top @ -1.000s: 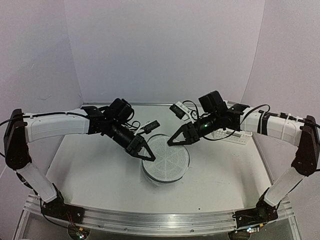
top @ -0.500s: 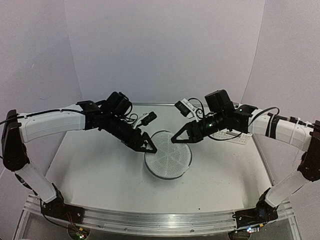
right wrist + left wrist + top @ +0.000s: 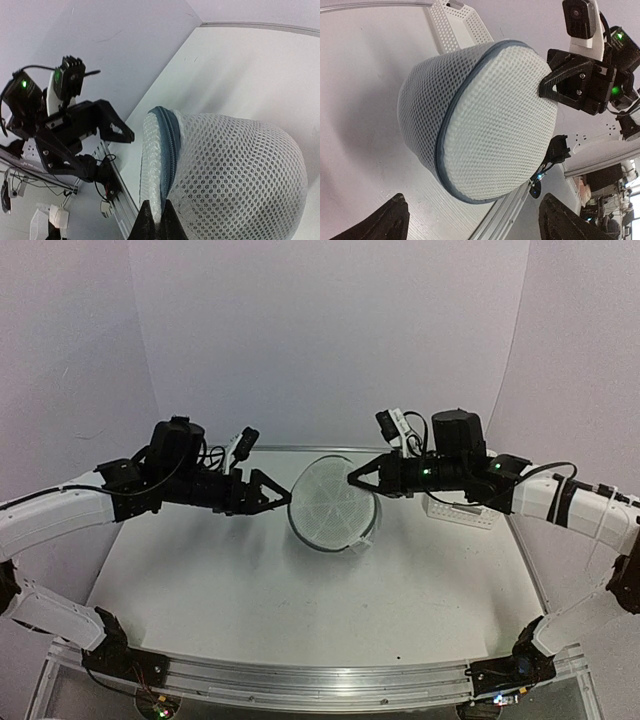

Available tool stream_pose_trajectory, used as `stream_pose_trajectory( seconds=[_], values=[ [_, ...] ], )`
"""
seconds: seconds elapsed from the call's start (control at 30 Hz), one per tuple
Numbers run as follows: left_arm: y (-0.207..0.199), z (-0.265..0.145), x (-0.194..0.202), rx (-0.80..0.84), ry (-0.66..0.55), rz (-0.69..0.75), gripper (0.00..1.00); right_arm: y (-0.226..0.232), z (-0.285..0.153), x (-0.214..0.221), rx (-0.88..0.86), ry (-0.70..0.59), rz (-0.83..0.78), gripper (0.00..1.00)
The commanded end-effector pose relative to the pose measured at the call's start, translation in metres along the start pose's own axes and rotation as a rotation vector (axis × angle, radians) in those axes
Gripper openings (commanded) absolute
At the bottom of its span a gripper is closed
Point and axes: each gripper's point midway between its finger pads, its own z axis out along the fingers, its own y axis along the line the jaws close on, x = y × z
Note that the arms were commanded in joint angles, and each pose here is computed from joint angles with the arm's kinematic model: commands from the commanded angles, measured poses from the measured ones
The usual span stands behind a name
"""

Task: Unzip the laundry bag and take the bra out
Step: Pass from the right arm to the left

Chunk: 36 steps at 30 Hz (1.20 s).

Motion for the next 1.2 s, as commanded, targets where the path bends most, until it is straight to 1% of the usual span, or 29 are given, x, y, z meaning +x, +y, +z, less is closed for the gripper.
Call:
stream_pose_trajectory(
  seconds=[0.0, 0.03, 0.1, 0.27, 0.5, 0.6, 0.67, 0.77, 0.83, 0.9, 0.93, 1.07, 1.13, 1.17],
  values=[
    [-0.007, 0.000, -0.018, 0.107, -0.157, -0.133, 0.90, 0.027, -0.013, -0.051, -0.075, -0.250, 0.034, 0.00],
    [-0.005, 0.002, -0.013, 0.133, -0.157, -0.181, 0.90, 0.028, -0.013, -0.054, -0.082, -0.271, 0.044, 0.00],
    [0.000, 0.009, -0.007, 0.151, -0.154, -0.226, 0.90, 0.029, -0.011, -0.059, -0.091, -0.306, 0.068, 0.00],
    [0.006, 0.016, -0.004, 0.182, -0.178, -0.295, 0.90, 0.035, -0.002, -0.066, -0.133, -0.362, 0.103, 0.00],
    [0.011, 0.016, -0.007, 0.249, -0.243, -0.377, 0.89, 0.050, 0.017, -0.069, -0.180, -0.363, 0.109, 0.00],
    [0.011, 0.011, -0.009, 0.280, -0.278, -0.394, 0.87, 0.051, 0.022, -0.067, -0.188, -0.354, 0.114, 0.00],
    [0.011, 0.007, -0.011, 0.298, -0.297, -0.397, 0.84, 0.051, 0.025, -0.064, -0.192, -0.351, 0.117, 0.00],
    [0.011, 0.004, -0.013, 0.305, -0.312, -0.402, 0.74, 0.050, 0.029, -0.060, -0.203, -0.337, 0.130, 0.00],
    [0.013, 0.003, -0.013, 0.304, -0.317, -0.402, 0.66, 0.050, 0.032, -0.056, -0.208, -0.327, 0.133, 0.00],
    [0.015, 0.001, -0.014, 0.304, -0.321, -0.404, 0.55, 0.046, 0.035, -0.053, -0.202, -0.315, 0.142, 0.00],
    [0.015, 0.001, -0.014, 0.306, -0.319, -0.404, 0.49, 0.045, 0.035, -0.051, -0.201, -0.312, 0.144, 0.00],
    [0.018, 0.000, -0.016, 0.307, -0.319, -0.411, 0.17, 0.037, 0.039, -0.043, -0.184, -0.296, 0.153, 0.00],
    [0.018, -0.001, -0.017, 0.308, -0.320, -0.410, 0.04, 0.033, 0.041, -0.038, -0.173, -0.284, 0.158, 0.00],
    [0.019, -0.001, -0.017, 0.306, -0.321, -0.413, 0.00, 0.029, 0.042, -0.035, -0.165, -0.279, 0.162, 0.00]
  ],
)
